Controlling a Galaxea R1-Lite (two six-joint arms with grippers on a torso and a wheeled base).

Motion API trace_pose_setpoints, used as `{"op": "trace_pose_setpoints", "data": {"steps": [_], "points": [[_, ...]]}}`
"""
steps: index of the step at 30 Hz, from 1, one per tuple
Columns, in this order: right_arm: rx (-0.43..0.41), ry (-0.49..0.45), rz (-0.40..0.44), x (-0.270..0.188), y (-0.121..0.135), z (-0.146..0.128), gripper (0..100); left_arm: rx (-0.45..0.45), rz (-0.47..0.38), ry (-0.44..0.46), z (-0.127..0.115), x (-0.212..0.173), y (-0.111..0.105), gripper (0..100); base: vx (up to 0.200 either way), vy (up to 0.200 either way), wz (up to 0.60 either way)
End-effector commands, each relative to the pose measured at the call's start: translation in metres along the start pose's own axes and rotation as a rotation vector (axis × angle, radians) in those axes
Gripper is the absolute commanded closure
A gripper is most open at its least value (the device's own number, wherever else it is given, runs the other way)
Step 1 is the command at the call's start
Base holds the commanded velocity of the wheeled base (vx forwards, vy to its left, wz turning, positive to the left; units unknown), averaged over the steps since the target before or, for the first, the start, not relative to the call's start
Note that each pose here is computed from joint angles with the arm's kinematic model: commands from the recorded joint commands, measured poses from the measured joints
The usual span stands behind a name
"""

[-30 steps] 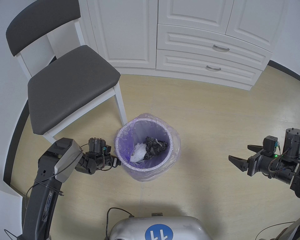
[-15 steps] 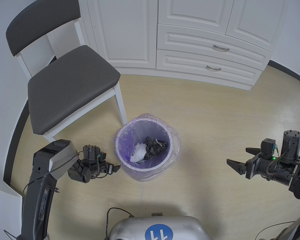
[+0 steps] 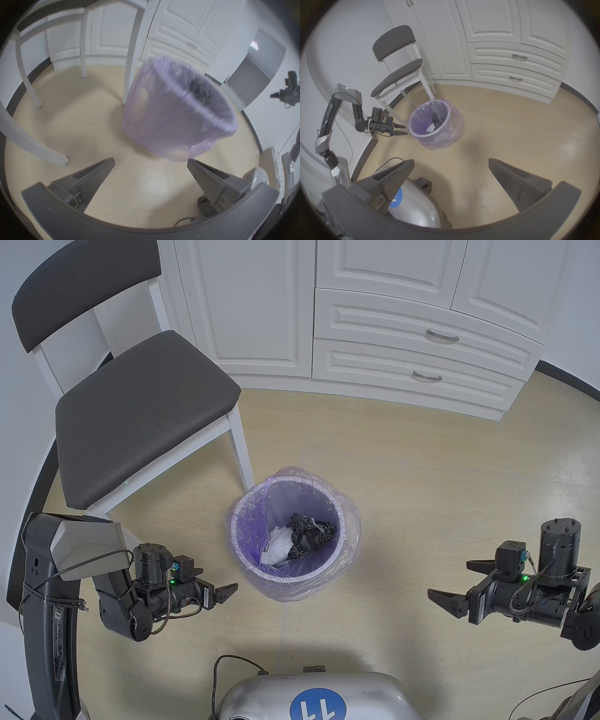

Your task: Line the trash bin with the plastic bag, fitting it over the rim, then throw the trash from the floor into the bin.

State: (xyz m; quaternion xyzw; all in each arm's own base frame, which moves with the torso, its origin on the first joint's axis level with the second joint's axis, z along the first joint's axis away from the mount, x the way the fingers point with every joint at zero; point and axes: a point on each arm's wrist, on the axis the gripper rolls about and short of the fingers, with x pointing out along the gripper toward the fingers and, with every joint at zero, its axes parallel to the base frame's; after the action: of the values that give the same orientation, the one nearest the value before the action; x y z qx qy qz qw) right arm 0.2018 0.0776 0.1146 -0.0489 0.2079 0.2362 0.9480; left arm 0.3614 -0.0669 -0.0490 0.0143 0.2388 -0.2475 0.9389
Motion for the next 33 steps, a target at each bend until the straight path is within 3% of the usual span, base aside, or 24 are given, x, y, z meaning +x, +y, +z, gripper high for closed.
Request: {"op": "trace_pose_setpoints", "data": {"steps": [1,6,13,18,27,33], "points": [[0.007,0.099,0.137,0.044,0.04,-0.029,0,-0.031,-0.043,-0.121,0.015,-0.046,-0.022,0,0.0,0.0,0.0],[-0.043,0.107,0.103,0.102,0.069,-0.053,0,-0.031,0.001,-0.179,0.025,-0.068,-0.012,0,0.0,0.0,0.0],[-0.062,0.06,0.111,0.156,0.087,-0.056,0,-0.032,-0.031,-0.269,0.05,-0.099,-0.004,0,0.0,0.0,0.0],[-0.067,0.072,0.039,0.193,0.074,-0.062,0,-0.022,-0.006,-0.344,0.068,-0.117,0.0,0,0.0,0.0,0.0],[-0.037,0.047,-0.044,0.224,0.048,-0.064,0,-0.017,-0.001,-0.358,0.072,-0.119,0.001,0,0.0,0.0,0.0],[0.011,-0.021,-0.084,0.247,0.035,-0.057,0,-0.015,0.001,-0.362,0.073,-0.12,0.001,0,0.0,0.0,0.0]]}}
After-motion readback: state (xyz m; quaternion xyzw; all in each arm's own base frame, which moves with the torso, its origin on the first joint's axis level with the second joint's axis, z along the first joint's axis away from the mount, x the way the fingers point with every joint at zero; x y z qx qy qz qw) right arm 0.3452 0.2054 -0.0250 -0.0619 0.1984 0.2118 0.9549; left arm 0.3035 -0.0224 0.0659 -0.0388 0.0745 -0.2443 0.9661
